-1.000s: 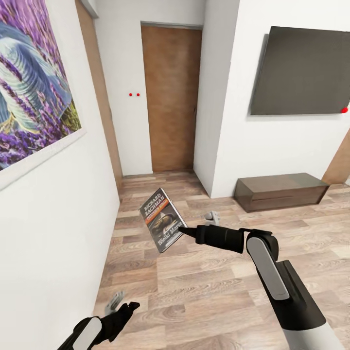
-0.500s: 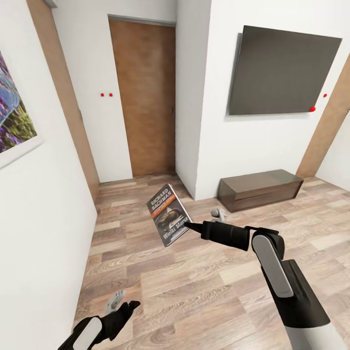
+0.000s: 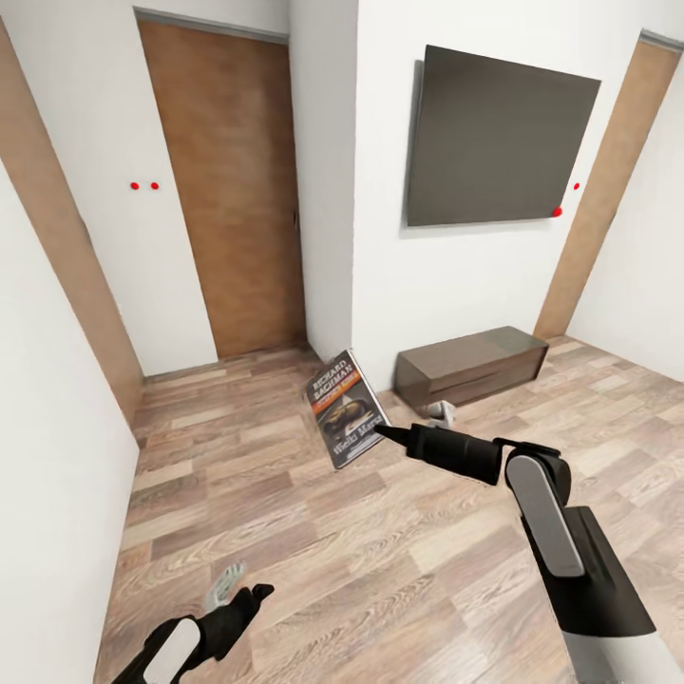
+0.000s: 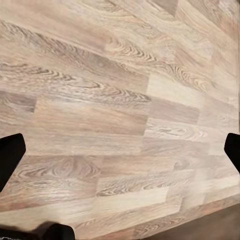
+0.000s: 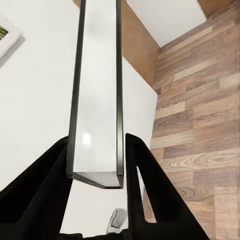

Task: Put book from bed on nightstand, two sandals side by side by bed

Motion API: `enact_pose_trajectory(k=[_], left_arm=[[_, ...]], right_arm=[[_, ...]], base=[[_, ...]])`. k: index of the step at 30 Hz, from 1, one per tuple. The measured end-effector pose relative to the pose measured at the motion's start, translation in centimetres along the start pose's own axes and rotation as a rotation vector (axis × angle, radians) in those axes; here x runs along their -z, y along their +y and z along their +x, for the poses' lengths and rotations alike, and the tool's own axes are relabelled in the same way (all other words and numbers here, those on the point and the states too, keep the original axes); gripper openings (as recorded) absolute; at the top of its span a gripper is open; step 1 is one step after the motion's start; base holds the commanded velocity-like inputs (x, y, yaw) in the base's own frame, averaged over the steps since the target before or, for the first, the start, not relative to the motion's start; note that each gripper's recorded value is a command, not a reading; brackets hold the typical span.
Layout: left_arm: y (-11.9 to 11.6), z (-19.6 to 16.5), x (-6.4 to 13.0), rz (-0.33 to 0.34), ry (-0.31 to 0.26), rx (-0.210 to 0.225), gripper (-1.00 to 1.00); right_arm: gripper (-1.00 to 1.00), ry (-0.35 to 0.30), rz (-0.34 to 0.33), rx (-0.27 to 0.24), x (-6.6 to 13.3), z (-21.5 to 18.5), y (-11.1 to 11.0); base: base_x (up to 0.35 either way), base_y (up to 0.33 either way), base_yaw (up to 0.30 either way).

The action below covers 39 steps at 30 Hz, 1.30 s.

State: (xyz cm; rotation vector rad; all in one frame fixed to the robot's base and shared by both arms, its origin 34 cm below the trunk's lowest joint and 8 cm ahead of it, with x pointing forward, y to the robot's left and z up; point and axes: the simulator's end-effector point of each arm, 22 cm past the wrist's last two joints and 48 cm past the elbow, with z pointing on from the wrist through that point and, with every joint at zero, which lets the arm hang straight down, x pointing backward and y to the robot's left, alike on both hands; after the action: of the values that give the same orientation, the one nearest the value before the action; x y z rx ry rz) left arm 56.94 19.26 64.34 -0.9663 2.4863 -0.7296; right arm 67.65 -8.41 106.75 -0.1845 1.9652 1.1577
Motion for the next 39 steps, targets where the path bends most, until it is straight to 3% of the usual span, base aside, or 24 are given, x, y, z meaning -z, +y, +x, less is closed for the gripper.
enact_pose_trajectory(k=[3, 11, 18, 27, 33, 39], left_arm=[[-0.6, -0.5, 0.0, 0.011, -0.014, -0.005, 1.00], [-3.2, 0.5, -0.5, 0.057, -0.008, -0.004, 1.00], [-3.9, 1.1, -0.6, 0.067, 0.000, -0.012, 1.00], [-4.3, 1.8, -0.8, 0.067, 0.015, -0.037, 1.00], [-4.5, 1.9, -0.8, 0.073, 0.017, -0.038, 1.00], [-4.6, 2.0, -0.9, 0.076, 0.018, -0.038, 1.00]], right_arm=[[-1.00, -0.045, 0.026, -0.025, 1.1, -1.4, -1.4], [-1.00, -0.186, 0.218, -0.120, 5.8, -5.0, -8.4], [-1.00, -0.227, 0.272, -0.163, 7.7, -5.4, -10.6], [-1.00, -0.283, 0.275, -0.164, 9.2, -7.7, -10.8], [-1.00, -0.363, 0.163, -0.160, 10.1, -12.4, -7.8], [-1.00, -0.388, 0.127, -0.152, 10.2, -14.2, -6.6]], base=[[0.324, 0.009, -0.265], [0.324, 0.003, -0.265], [0.327, 0.001, -0.266], [0.328, 0.000, -0.266], [0.329, 0.000, -0.266], [0.329, 0.000, -0.267]])
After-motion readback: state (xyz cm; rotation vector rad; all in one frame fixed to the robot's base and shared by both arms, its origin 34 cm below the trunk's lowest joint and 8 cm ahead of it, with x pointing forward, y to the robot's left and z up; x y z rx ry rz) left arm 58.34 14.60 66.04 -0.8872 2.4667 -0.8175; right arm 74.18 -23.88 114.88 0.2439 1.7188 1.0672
